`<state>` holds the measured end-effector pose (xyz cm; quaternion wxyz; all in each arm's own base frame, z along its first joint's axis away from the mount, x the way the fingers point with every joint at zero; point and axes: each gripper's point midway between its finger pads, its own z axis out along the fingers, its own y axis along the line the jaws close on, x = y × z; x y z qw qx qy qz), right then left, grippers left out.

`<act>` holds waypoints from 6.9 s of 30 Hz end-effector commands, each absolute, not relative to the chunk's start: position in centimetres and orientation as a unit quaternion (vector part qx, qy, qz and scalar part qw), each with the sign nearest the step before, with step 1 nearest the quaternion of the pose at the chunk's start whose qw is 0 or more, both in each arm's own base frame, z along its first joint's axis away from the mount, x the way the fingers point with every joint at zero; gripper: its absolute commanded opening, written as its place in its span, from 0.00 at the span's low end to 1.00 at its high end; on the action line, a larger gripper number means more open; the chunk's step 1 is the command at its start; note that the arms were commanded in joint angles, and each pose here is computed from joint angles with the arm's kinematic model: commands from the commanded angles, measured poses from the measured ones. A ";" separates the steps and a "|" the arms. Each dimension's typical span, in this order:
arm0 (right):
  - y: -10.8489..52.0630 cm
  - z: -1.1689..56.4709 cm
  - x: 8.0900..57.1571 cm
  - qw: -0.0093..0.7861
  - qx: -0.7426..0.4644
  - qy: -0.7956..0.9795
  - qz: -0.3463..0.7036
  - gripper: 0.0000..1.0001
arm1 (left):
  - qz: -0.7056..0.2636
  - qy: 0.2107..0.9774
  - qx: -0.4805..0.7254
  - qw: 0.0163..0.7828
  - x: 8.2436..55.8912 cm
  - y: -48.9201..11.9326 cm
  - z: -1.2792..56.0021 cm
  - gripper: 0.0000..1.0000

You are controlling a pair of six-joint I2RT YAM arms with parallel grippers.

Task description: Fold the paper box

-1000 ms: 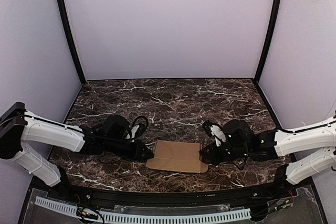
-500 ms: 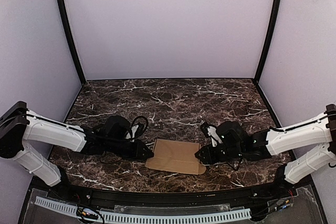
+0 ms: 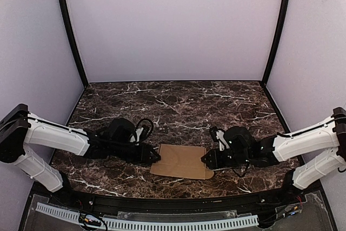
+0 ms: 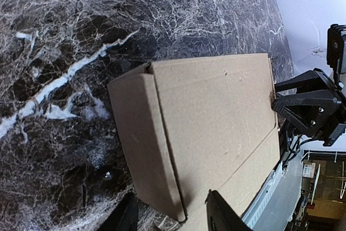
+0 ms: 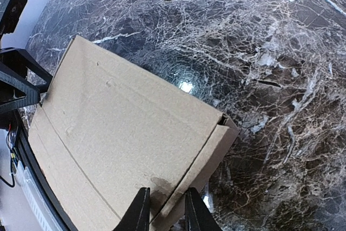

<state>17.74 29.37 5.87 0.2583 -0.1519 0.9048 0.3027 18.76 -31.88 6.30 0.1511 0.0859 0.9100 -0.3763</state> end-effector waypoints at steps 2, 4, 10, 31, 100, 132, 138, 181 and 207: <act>28.1 4.1 17.6 0.248 -0.138 0.915 0.289 0.19 | -0.399 0.895 0.098 0.173 19.3 -32.1 8.3 0.48; 28.1 4.1 17.5 0.248 -0.140 0.914 0.288 0.17 | -0.408 0.892 0.095 0.171 19.4 -32.1 8.4 0.52; 27.3 3.7 17.3 0.250 -0.135 0.916 0.282 0.10 | -0.441 0.881 0.076 0.153 19.2 -32.2 7.8 0.57; 26.9 3.1 17.3 0.251 -0.116 0.916 0.290 0.05 | -0.526 0.847 0.003 0.069 16.4 -32.9 6.3 0.61; 28.7 11.2 17.8 0.379 -0.217 0.835 0.334 0.45 | -0.612 0.786 0.031 0.085 15.7 -33.7 10.1 0.46; 32.5 23.8 8.3 0.651 -0.691 0.293 0.115 0.99 | -0.703 0.689 0.173 0.023 13.2 -28.6 21.8 0.47; 32.2 23.1 9.2 0.669 -0.690 0.277 -0.008 0.99 | -0.707 0.683 0.183 0.027 13.2 -28.1 22.9 0.47; 36.3 23.4 7.0 0.715 -0.661 0.139 -0.181 0.65 | -0.705 0.675 0.218 0.015 12.0 -27.8 22.8 0.51; 35.7 22.3 7.4 0.691 -0.681 0.202 -0.131 0.41 | -0.644 0.725 0.205 0.128 14.0 -26.9 22.6 0.99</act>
